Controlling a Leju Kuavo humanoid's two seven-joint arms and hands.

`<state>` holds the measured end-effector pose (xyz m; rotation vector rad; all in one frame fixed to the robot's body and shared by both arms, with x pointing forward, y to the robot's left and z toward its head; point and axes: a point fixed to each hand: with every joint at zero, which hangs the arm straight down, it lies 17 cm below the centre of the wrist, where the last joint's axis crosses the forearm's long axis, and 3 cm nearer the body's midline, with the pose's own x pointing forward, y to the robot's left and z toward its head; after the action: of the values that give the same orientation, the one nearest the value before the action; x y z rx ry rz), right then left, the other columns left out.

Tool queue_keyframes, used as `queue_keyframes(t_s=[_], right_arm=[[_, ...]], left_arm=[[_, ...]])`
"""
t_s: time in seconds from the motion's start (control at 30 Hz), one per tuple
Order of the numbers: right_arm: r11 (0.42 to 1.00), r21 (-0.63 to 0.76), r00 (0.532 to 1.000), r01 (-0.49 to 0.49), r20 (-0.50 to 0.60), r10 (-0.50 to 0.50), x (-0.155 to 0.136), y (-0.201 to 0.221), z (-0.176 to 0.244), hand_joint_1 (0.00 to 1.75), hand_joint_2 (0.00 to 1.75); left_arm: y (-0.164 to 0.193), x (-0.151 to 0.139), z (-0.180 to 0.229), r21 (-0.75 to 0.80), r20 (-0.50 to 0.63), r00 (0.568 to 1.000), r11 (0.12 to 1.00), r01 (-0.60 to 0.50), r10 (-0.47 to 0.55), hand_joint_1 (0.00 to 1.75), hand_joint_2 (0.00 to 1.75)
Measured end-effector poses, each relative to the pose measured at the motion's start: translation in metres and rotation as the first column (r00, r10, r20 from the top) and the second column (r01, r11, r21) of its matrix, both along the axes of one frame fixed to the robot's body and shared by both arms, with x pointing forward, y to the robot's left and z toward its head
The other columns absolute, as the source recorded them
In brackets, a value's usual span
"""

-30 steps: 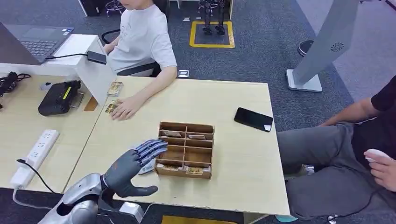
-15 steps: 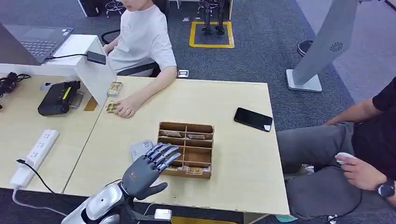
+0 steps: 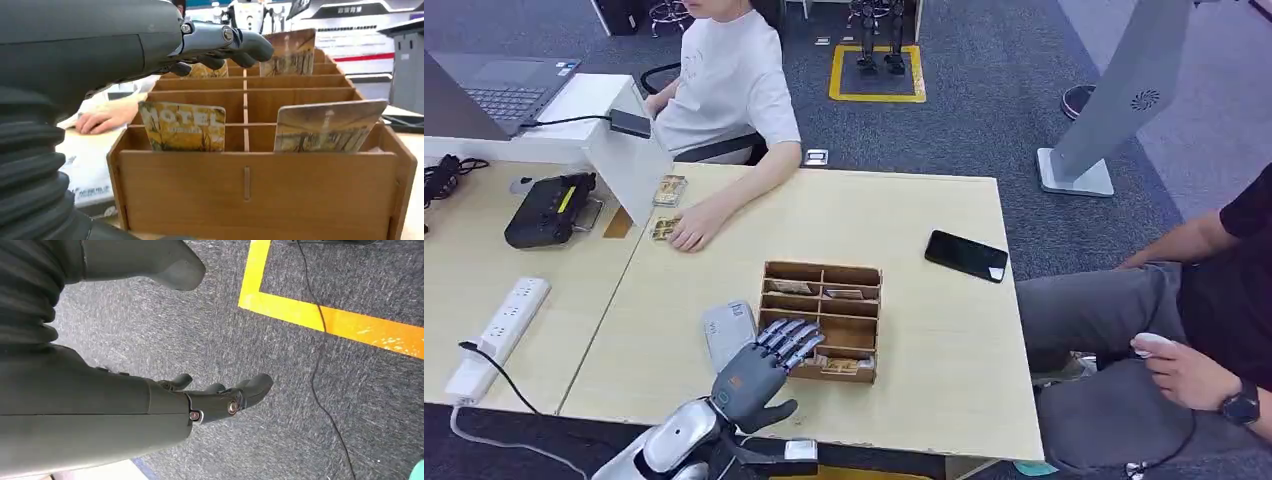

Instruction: Pass the card to the sensor for recognition and then transmit it.

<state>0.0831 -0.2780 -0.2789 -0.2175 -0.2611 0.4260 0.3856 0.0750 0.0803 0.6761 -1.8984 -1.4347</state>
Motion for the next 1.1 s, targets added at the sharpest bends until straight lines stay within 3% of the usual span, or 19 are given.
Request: queue_keyframes(t_s=[0.5, 0.7, 1.1], right_arm=[[1.000, 0.007, 1.000, 0.000, 0.005, 0.000, 0.007, 0.008, 0.001, 0.00, 1.75], [1.000, 0.016, 1.000, -0.001, 0.001, 0.001, 0.006, 0.009, 0.001, 0.00, 1.75], [1.000, 0.014, 1.000, -0.009, 0.002, 0.009, 0.007, 0.010, 0.001, 0.00, 1.75]], left_arm=[[0.002, 0.007, -0.011, 0.022, -0.014, 0.999, 0.999, -0.039, 0.039, 0.00, 1.75], [0.005, 0.010, 0.002, 0.039, 0.089, 0.994, 0.997, -0.063, 0.059, 0.00, 1.75], [0.008, 0.010, 0.005, 0.040, 0.115, 0.991, 0.997, -0.072, 0.067, 0.00, 1.75]])
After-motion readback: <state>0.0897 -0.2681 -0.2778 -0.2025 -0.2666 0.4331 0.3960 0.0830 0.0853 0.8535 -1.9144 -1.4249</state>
